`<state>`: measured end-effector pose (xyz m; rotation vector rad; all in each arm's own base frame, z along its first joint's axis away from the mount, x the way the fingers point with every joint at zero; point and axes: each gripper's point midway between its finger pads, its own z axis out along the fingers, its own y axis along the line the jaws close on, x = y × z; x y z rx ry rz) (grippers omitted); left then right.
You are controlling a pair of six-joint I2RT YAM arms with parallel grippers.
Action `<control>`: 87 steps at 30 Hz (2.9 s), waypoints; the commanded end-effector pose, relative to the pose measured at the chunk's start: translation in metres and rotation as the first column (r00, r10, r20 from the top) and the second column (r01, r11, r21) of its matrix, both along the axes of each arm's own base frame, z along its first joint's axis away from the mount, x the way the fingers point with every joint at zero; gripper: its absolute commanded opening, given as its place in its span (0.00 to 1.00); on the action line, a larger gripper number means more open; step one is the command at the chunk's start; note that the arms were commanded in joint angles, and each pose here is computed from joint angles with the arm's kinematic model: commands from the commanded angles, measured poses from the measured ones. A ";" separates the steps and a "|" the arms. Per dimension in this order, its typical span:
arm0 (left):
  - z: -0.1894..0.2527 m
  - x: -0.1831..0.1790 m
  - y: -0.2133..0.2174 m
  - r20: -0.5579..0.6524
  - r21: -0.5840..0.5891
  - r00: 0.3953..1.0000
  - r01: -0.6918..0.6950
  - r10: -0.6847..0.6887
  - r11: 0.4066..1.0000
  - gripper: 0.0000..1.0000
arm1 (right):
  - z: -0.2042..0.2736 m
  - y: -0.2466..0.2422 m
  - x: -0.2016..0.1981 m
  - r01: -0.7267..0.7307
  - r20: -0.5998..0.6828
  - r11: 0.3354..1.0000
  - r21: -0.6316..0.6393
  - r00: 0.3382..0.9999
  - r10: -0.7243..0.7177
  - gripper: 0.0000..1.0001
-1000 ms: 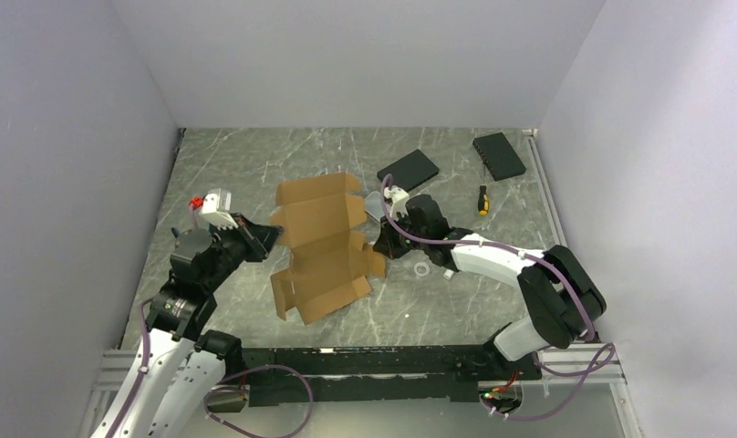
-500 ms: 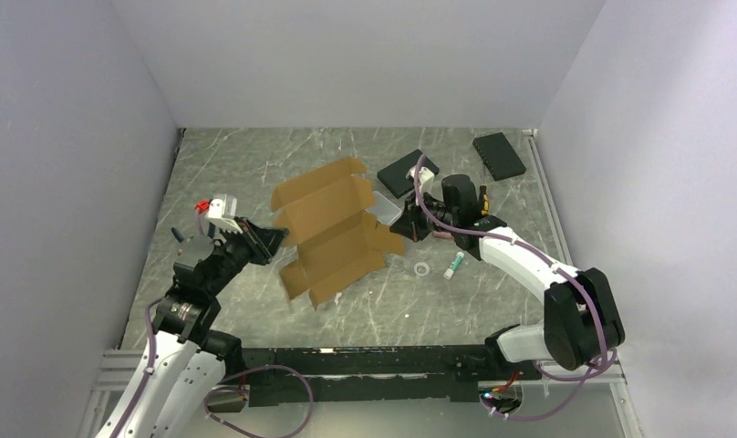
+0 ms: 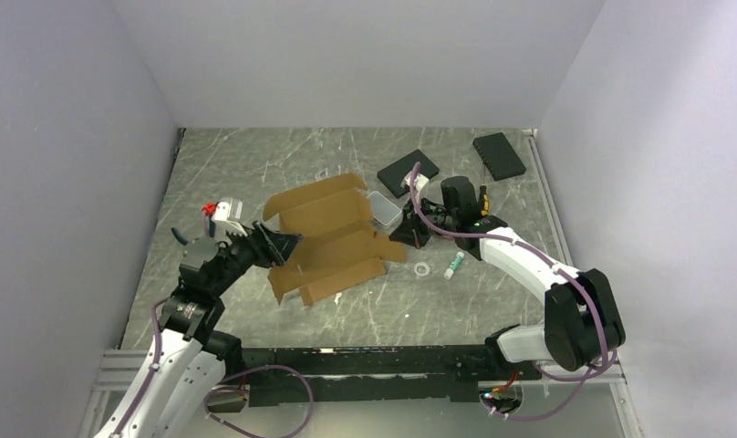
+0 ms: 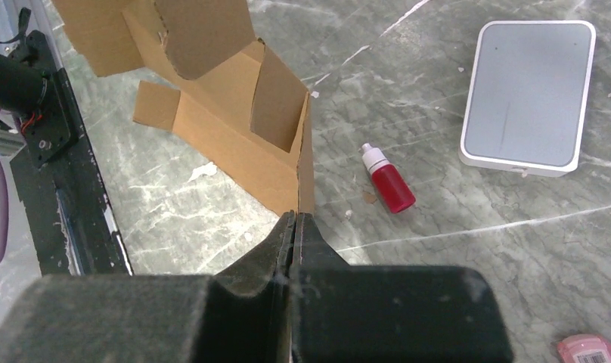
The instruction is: Fold the paper box
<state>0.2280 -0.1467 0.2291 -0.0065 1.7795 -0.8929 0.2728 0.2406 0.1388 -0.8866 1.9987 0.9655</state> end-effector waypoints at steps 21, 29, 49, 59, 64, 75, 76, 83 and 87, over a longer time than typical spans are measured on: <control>0.039 0.003 0.029 0.041 0.169 0.994 -0.111 0.106 0.979 0.85 | 0.032 0.000 -0.003 -0.119 0.167 0.993 0.003 0.979 0.117 0.00; 0.045 -0.004 0.035 0.049 0.238 0.994 -0.109 0.100 0.965 0.87 | 0.035 -0.005 -0.001 -0.111 0.203 0.994 -0.016 0.973 0.112 0.00; 0.075 0.020 0.001 -0.014 0.076 0.987 0.162 -0.162 0.984 1.00 | 0.054 -0.023 0.001 -0.088 0.328 0.993 -0.077 0.939 0.108 0.00; 0.039 0.047 0.055 -0.199 -0.294 0.970 0.075 -0.138 0.953 0.99 | 0.060 -0.025 -0.004 -0.107 0.345 0.991 -0.079 0.930 0.128 0.00; 0.019 0.068 0.069 -0.204 -0.328 0.969 0.065 -0.138 0.942 0.99 | 0.063 -0.024 -0.007 -0.115 0.350 0.991 -0.073 0.927 0.134 0.00; -0.006 0.093 0.052 -0.186 -0.338 0.913 0.287 -0.362 0.896 0.98 | 0.062 -0.023 -0.009 -0.131 0.344 0.989 -0.070 0.927 0.148 0.00; -0.009 0.096 0.051 -0.191 -0.341 0.908 0.295 -0.373 0.893 0.97 | 0.062 -0.023 -0.009 -0.131 0.344 0.989 -0.070 0.927 0.147 0.00; -0.010 0.107 0.033 -0.170 -0.383 0.851 0.408 -0.497 0.829 0.88 | 0.061 -0.023 -0.010 -0.137 0.339 0.988 -0.069 0.929 0.152 0.00; -0.012 0.108 0.023 -0.167 -0.387 0.821 0.454 -0.546 0.802 0.75 | 0.061 -0.023 -0.010 -0.137 0.339 0.988 -0.068 0.928 0.152 0.00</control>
